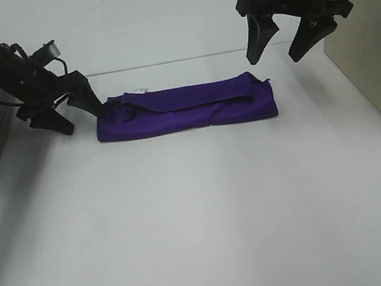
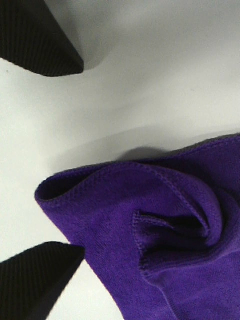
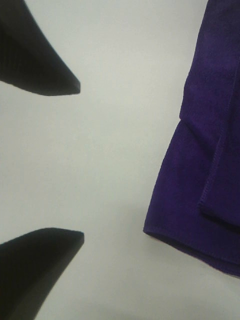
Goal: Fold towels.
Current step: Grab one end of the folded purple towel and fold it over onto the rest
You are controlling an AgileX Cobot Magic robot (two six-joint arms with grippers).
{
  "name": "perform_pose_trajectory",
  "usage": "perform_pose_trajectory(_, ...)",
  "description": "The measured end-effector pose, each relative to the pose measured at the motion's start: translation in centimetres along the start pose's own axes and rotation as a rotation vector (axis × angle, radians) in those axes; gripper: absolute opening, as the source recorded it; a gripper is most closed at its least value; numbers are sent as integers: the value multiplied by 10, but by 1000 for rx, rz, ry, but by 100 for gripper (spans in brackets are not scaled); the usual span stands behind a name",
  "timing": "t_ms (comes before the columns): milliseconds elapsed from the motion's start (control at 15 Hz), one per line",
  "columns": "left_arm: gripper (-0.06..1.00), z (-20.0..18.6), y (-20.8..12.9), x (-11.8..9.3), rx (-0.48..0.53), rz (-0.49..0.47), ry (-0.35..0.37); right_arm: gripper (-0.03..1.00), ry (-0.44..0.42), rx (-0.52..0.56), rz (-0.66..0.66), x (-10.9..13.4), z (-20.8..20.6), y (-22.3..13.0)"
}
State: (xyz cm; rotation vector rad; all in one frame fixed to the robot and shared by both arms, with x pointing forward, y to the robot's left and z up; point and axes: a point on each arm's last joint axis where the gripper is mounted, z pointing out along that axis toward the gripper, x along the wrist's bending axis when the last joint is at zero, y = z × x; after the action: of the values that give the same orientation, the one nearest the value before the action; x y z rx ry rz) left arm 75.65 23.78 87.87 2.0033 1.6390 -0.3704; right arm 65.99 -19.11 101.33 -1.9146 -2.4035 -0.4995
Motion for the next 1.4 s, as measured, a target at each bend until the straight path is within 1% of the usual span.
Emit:
perform_pose_trajectory(400, 82, 6, -1, -3, 15, -22, -4, 73, 3, 11, 7, 0, 0, -1)
perform_pose_trajectory(533, 81, 22, -1, -16, 29, -29, -50, 73, 9, 27, 9, 1, 0, -2)
perform_pose_trajectory(667, 78, 45, 0, -42, 30, -8, -97, 73, 13, 53, 9, 1, 0, -5)
perform_pose_trajectory(733, 73, 58, 0, -55, 29, -5, -103, 73, 14, 69, 9, 1, 0, -6)
perform_pose_trajectory(800, 65, 66, 1, -63, 25, -15, -104, 73, 15, 76, 9, 1, 0, -7)
perform_pose_trajectory(867, 58, 70, 0, -66, 28, -21, -104, 73, 15, 78, 9, 1, 0, -7)
perform_pose_trajectory(933, 40, 76, 0, -69, 28, -22, -102, 73, 15, 80, 9, 1, 0, -7)
perform_pose_trajectory(1000, 19, 78, -1, -68, 31, -10, -97, 73, 15, 80, 9, 1, 0, -7)
perform_pose_trajectory(1067, 7, 78, 0, -68, 35, 24, -91, 73, 16, 80, 9, 2, 0, -7)
perform_pose_trajectory(1133, 2, 71, 2, -69, 54, 81, -48, 73, 16, 80, 9, 2, 0, -7)
perform_pose_trajectory(1200, 2, 64, 5, -69, 71, 129, 3, 73, 16, 80, 9, 2, 0, -7)
perform_pose_trajectory(1267, 2, 53, 12, -67, 51, 170, 73, 73, 16, 80, 10, 2, 0, -7)
perform_pose_trajectory(1333, 2, 43, 18, -64, 28, 190, 135, 73, 16, 80, 12, 2, 0, -7)
perform_pose_trajectory(1400, 2, 31, 23, -63, 2, 201, 164, 73, 16, 80, 12, 2, 0, -7)
